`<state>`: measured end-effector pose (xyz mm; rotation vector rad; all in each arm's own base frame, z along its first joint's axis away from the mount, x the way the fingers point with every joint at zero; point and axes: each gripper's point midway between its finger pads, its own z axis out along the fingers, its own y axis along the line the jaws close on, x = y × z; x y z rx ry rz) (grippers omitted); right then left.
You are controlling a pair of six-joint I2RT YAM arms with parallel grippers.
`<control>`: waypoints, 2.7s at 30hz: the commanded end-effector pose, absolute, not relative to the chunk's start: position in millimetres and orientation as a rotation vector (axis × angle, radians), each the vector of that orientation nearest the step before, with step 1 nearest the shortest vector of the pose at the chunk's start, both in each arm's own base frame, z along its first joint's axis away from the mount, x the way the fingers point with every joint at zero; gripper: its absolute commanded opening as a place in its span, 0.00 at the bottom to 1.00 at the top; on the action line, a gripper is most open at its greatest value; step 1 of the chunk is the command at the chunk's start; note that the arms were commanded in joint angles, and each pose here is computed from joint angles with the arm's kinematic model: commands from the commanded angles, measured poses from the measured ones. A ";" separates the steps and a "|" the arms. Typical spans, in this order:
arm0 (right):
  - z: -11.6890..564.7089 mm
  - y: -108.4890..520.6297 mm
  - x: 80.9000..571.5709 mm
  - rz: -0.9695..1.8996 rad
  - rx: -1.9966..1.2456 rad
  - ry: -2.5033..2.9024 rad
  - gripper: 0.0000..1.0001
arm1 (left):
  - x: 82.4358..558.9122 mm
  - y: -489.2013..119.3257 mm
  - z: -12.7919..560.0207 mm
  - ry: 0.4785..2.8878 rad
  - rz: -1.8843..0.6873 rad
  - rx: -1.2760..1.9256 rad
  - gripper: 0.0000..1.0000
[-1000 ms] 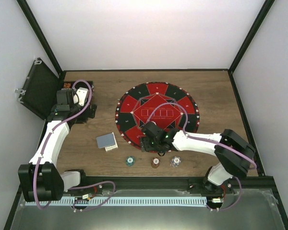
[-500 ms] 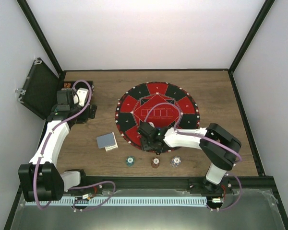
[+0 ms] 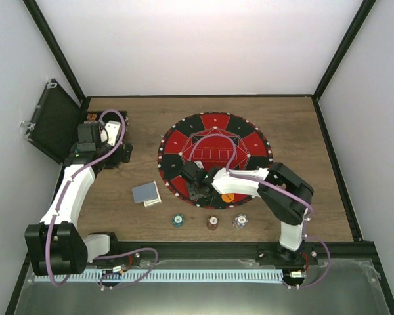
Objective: Distribute texas hold em gaming equipment
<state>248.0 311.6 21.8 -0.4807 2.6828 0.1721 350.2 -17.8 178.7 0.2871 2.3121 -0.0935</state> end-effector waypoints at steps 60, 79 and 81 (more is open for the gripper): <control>18.6 232.0 291.0 -0.007 -0.321 2.713 0.49 | 347.1 -22.8 205.2 2.306 -0.157 0.258 1.00; 12.5 211.6 419.9 -0.065 -0.181 2.622 0.36 | 343.8 -23.9 206.3 2.326 -0.167 0.262 1.00; 11.7 209.7 440.9 -0.061 -0.161 2.612 0.36 | 343.5 -23.9 204.6 2.333 -0.167 0.264 1.00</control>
